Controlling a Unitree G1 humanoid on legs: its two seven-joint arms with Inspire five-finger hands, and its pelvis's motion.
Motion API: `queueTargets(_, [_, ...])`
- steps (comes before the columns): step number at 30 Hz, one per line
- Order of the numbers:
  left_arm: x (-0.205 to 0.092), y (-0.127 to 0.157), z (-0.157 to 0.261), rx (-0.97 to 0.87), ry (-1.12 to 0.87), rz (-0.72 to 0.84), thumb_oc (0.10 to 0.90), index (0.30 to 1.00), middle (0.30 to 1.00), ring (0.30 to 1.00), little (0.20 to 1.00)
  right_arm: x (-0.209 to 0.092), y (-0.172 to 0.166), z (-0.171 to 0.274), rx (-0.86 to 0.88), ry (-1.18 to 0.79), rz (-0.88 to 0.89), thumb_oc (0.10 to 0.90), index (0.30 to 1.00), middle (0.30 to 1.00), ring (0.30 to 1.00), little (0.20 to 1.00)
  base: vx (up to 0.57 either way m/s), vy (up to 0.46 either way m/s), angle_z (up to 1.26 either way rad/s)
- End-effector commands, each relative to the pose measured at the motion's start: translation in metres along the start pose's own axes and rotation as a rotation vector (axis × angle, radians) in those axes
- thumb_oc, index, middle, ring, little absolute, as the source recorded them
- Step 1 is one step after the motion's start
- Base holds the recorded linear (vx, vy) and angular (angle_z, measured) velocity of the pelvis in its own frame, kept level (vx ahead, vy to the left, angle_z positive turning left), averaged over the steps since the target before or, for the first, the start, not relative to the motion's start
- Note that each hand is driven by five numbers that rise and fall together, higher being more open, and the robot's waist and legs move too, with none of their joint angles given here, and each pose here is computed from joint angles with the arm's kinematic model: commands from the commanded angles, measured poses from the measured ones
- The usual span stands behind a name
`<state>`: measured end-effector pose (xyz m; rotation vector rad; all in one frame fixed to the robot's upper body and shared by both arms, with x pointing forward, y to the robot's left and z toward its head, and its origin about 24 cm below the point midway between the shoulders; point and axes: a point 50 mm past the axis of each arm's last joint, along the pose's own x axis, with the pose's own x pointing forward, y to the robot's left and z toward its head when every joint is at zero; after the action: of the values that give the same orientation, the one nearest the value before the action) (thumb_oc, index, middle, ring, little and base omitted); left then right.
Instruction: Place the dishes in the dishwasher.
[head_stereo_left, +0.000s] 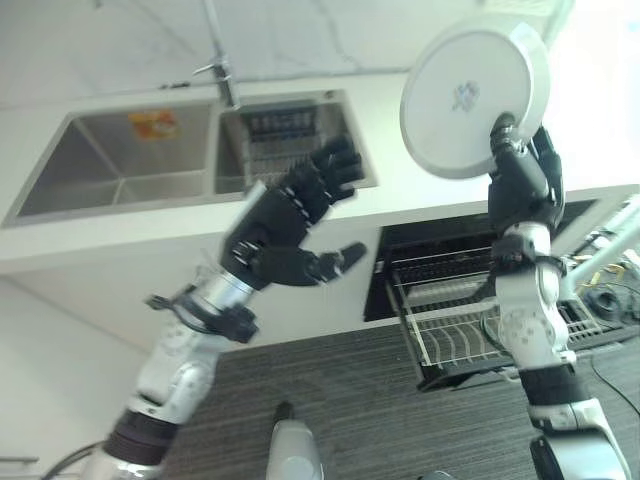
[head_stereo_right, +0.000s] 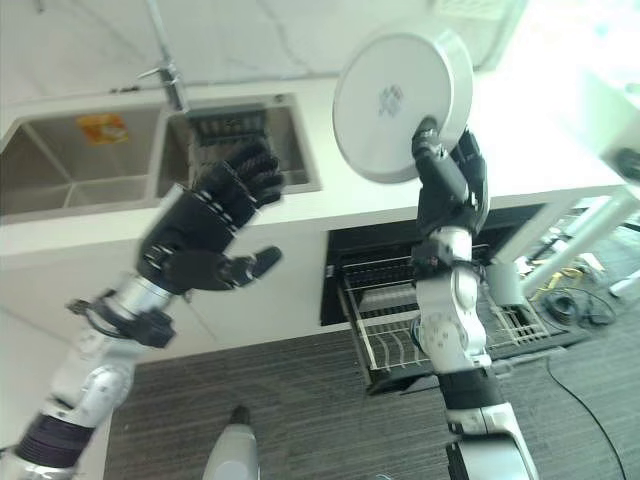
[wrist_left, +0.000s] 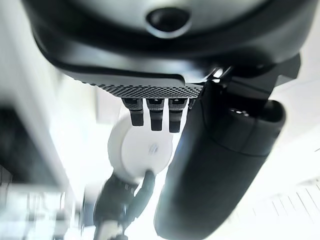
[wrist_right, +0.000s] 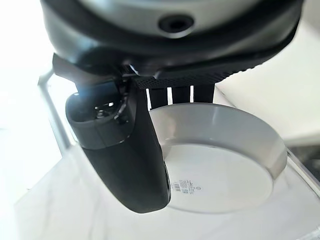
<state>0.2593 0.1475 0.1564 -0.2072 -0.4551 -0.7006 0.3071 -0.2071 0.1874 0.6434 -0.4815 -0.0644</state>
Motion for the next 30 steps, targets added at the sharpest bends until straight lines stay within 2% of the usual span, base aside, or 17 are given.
queueTargets(1, [0.009,-0.005,0.04,0.146,-0.167,-0.041,0.8,0.9,0.9,0.9,0.9,0.015,0.05,0.055,0.037,-0.251,0.267,0.4,0.3,0.3,0.3,0.3,-0.2,-0.437,-0.26])
queueTargets(4, [0.0,-0.006,0.029,0.192,-0.107,-0.007,0.8,0.9,0.9,0.9,0.9,0.006,0.055,0.052,0.028,-0.205,0.357,0.4,0.3,0.3,0.3,0.3,-0.14,-0.415,-0.36])
queueTargets(8, [-0.012,-0.002,0.017,0.183,-0.044,0.022,0.8,0.9,0.9,0.9,0.9,0.0,0.05,0.057,-0.008,-0.216,0.355,0.4,0.3,0.3,0.3,0.3,-0.04,-0.169,-0.15])
queueTargets(11, [-0.035,0.004,0.002,0.205,0.043,0.104,0.8,0.9,0.9,0.9,0.9,-0.011,0.045,0.053,-0.04,-0.206,0.362,0.4,0.3,0.3,0.3,0.3,0.03,-0.058,0.15])
queueTargets(14, [-0.057,0.011,-0.021,0.193,0.169,0.193,0.8,0.9,0.9,0.9,0.9,-0.023,0.029,0.045,-0.141,-0.195,0.316,0.4,0.3,0.3,0.3,0.3,0.1,-0.013,-0.09])
queueTargets(15, [-0.085,0.017,-0.04,0.216,0.277,0.319,0.8,0.9,0.9,0.9,0.9,-0.027,0.019,0.045,-0.29,-0.201,0.288,0.4,0.3,0.3,0.3,0.3,0.09,0.061,0.39])
queueTargets(16, [-0.085,0.017,-0.041,0.216,0.277,0.32,0.8,0.9,0.9,0.9,0.9,-0.027,0.019,0.045,-0.292,-0.201,0.287,0.4,0.3,0.3,0.3,0.3,0.11,0.111,0.3])
queueTargets(17, [-0.103,0.021,-0.055,0.206,0.352,0.385,0.8,0.9,0.9,0.9,0.9,-0.029,0.01,0.045,-0.365,-0.204,0.262,0.4,0.3,0.3,0.3,0.3,0.05,0.073,-0.03])
queueTargets(19, [-0.116,0.025,-0.064,0.181,0.395,0.449,0.8,0.9,0.9,0.9,0.9,-0.029,0.003,0.044,-0.413,-0.202,0.241,0.4,0.3,0.3,0.3,0.3,0.08,0.126,0.05])
queueTargets(20, [-0.132,0.029,-0.076,0.162,0.449,0.523,0.8,0.9,0.9,0.9,0.9,-0.029,-0.004,0.039,-0.46,-0.194,0.209,0.4,0.3,0.3,0.3,0.3,0.09,0.171,0.08])
queueTargets(22, [-0.155,0.031,-0.09,0.16,0.531,0.602,0.8,0.9,0.9,0.9,0.9,-0.028,-0.017,0.033,-0.475,-0.172,0.165,0.4,0.3,0.3,0.3,0.3,0.11,0.193,0.02])
queueTargets(30, [-0.197,0.034,-0.116,0.126,0.718,0.712,0.8,0.9,0.9,0.9,0.9,-0.025,-0.043,0.02,-0.597,-0.148,0.077,0.4,0.3,0.3,0.3,0.3,0.1,0.228,-0.02])
